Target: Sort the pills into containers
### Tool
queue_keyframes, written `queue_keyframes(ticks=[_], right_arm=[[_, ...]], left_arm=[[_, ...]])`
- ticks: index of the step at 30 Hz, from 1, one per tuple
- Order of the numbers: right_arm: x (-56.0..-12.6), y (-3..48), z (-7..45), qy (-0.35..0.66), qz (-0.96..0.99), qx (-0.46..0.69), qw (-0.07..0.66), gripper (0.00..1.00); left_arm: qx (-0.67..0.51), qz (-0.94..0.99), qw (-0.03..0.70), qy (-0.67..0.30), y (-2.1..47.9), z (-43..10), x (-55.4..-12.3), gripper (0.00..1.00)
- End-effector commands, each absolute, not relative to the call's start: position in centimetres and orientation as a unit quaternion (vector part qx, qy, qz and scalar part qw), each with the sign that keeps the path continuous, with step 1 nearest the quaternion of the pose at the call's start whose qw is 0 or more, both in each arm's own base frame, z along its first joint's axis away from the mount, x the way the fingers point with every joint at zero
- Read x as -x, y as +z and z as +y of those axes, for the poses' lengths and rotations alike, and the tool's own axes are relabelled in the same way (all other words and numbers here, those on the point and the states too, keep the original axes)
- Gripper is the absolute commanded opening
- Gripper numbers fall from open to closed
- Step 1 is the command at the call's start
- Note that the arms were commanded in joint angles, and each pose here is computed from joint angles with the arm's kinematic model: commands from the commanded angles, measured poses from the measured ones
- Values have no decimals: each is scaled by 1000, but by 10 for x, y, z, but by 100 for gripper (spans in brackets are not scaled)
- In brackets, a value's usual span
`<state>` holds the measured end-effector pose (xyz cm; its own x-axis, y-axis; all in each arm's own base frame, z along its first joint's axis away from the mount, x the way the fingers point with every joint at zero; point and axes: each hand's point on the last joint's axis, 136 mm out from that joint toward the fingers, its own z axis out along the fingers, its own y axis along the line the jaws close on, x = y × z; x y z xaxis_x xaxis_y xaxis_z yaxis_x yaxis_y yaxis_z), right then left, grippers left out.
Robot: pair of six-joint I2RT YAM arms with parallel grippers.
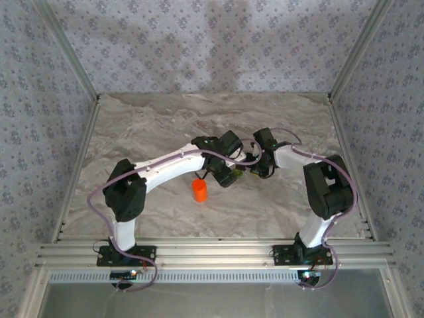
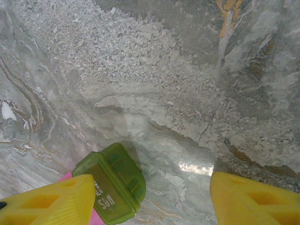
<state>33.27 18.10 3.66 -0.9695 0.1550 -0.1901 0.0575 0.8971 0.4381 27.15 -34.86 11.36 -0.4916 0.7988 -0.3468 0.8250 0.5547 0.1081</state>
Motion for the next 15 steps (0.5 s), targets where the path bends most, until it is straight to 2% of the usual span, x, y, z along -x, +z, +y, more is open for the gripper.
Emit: queue_keyframes(ticks=[1, 15], right_arm=[[-328, 27, 180, 221, 968, -69, 94, 67], [-329, 31, 183, 229, 966, -63, 98, 69]], left_arm=[[-483, 855, 188, -24, 105, -352, -274, 78], [-496, 852, 169, 6, 74, -351, -273, 77]])
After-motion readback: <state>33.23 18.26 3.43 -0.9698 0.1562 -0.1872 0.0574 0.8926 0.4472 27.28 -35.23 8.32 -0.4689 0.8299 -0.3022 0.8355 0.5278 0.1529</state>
